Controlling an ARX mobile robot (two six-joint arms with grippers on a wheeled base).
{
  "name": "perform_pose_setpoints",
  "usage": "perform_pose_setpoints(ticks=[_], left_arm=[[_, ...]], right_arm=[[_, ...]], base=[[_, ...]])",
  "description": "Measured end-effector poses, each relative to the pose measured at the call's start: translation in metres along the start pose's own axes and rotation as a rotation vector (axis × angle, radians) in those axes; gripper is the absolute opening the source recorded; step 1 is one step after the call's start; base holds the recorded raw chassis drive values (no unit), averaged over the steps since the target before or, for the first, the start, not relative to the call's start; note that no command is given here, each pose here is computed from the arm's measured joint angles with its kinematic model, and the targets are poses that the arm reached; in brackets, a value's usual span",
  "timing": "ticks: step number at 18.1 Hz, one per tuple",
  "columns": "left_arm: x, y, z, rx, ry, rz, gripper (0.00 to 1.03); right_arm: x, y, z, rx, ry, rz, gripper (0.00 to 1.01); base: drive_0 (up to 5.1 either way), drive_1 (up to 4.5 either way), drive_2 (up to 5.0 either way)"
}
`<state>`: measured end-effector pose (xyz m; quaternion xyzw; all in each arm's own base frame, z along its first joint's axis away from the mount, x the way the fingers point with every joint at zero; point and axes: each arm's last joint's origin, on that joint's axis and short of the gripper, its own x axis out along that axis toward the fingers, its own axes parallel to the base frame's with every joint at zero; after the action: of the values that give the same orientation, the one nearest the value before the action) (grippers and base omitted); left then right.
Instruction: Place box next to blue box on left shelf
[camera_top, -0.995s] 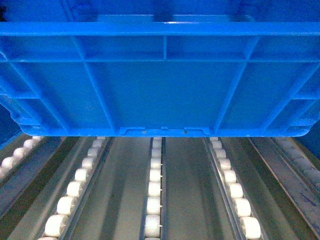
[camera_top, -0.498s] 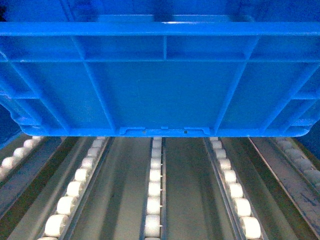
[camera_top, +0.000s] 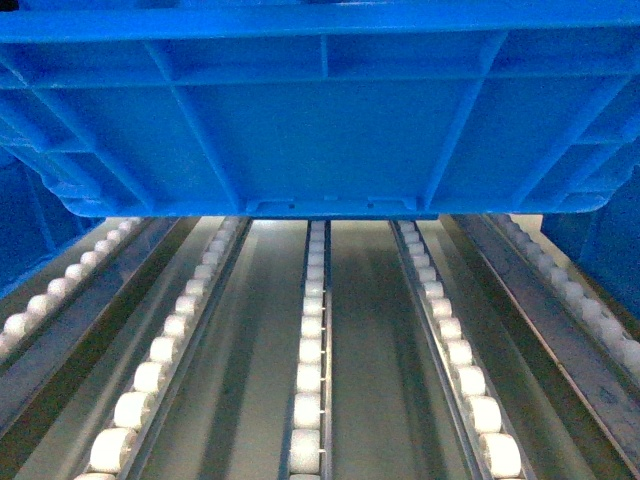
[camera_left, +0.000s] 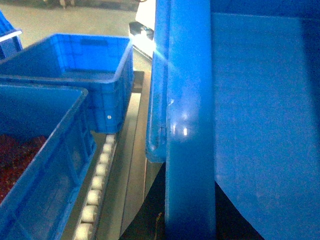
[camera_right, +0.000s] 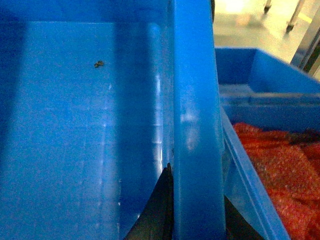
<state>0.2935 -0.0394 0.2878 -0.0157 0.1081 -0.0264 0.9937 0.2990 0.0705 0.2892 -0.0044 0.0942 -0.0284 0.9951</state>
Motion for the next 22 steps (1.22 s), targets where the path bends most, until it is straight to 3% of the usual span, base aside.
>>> perform_pose_setpoints(ticks=[2,4,7,12,14,16,22], left_arm=[[0.002,0.003,-0.011,0.012,0.116,0.006,0.06],[0.008,0.008,-0.029,0.021,0.249,0.015,0.06],[0.016,0.011,-0.054,0.037,0.369,0.010,0.06],[0.022,0.013,-0.068,0.067,0.427,0.015,0.06],[0.026,0.016,-0.081,0.065,0.484,0.001,0.06],[0.027,0.017,-0.089,0.037,0.508,-0.009,0.06],[0.029,0.018,-0.090,0.030,0.512,-0.012,0.06]], right_arm=[[0.003,0.000,-0.008,0.016,0.144,0.043,0.08],[0.010,0.001,-0.031,0.050,0.319,0.086,0.08],[0.024,-0.001,-0.060,0.099,0.475,0.097,0.08],[0.035,-0.002,-0.088,0.133,0.557,0.102,0.08],[0.036,-0.001,-0.098,0.135,0.594,0.097,0.08],[0.036,-0.001,-0.099,0.120,0.594,0.093,0.08],[0.038,-0.001,-0.099,0.117,0.593,0.087,0.08]], base=[[0.0,0.00,0.0],[0.0,0.00,0.0],[0.0,0.00,0.0],[0.0,0.00,0.0],[0.0,0.00,0.0],[0.0,0.00,0.0],[0.0,0.00,0.0]])
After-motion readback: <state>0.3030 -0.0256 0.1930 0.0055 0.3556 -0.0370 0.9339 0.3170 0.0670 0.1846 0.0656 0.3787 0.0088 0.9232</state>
